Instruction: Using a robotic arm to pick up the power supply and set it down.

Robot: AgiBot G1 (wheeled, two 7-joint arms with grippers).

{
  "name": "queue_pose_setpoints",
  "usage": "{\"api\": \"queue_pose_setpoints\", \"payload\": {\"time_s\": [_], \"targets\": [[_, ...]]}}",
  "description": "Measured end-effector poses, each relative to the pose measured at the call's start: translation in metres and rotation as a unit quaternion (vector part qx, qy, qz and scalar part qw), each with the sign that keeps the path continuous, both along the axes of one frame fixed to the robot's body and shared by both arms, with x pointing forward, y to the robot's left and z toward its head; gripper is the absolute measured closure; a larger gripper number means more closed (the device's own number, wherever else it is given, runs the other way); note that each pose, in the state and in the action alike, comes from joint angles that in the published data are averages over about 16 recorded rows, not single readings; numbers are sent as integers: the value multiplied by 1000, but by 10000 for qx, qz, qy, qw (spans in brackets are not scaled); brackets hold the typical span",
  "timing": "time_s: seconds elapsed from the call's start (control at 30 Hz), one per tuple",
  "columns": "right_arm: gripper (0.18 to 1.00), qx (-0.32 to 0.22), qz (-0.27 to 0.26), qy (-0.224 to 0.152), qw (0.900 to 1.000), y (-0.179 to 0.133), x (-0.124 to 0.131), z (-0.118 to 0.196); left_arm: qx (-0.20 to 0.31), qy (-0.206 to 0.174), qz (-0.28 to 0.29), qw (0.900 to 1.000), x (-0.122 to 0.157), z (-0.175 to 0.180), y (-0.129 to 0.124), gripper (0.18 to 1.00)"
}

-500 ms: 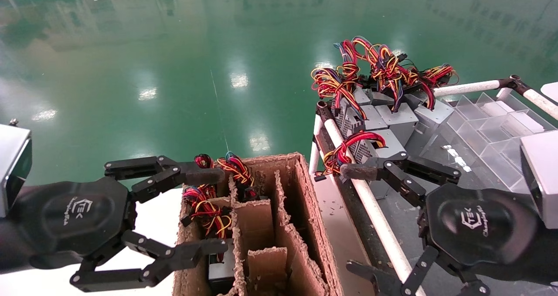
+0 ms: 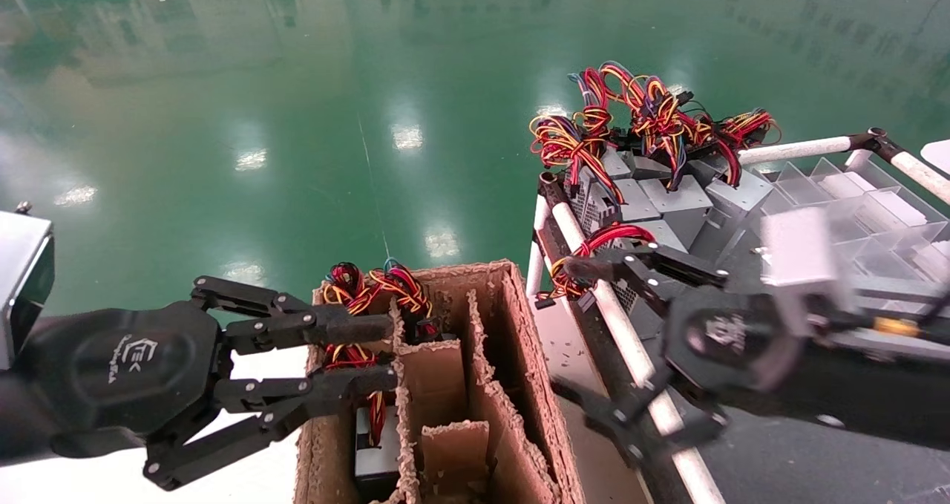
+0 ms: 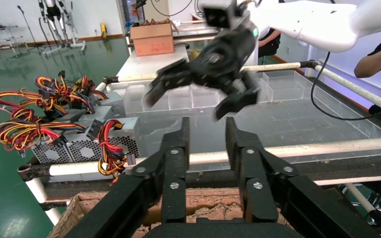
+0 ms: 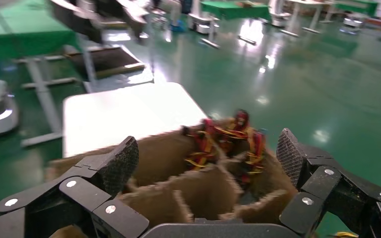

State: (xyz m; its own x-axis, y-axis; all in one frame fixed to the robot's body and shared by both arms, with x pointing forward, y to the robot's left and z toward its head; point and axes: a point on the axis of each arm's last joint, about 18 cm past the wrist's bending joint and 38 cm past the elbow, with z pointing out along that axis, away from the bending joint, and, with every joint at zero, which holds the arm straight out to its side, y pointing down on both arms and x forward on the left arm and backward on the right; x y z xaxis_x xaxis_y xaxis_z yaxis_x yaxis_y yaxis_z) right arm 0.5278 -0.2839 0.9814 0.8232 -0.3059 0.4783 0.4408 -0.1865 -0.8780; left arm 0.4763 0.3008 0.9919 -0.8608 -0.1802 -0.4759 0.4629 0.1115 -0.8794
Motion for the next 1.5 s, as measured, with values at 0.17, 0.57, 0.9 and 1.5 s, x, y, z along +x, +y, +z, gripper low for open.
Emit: {"api": "queue_pose_setpoints", "payload": {"time_s": [0.17, 0.57, 0.9, 1.5], "targets": [[178, 55, -344, -42, 9994, 14, 30, -2, 0, 0, 0, 10000, 0, 0, 0, 821], [178, 238, -689, -5, 9973, 36, 68, 0, 0, 1, 3, 10000, 0, 0, 0, 963], [178, 220, -854, 272, 9957, 62, 100, -3, 0, 1, 3, 10000, 0, 0, 0, 979], [178, -343, -1027, 1206, 9868, 146, 176, -20, 0, 1, 3, 10000, 0, 0, 0, 769]]}}
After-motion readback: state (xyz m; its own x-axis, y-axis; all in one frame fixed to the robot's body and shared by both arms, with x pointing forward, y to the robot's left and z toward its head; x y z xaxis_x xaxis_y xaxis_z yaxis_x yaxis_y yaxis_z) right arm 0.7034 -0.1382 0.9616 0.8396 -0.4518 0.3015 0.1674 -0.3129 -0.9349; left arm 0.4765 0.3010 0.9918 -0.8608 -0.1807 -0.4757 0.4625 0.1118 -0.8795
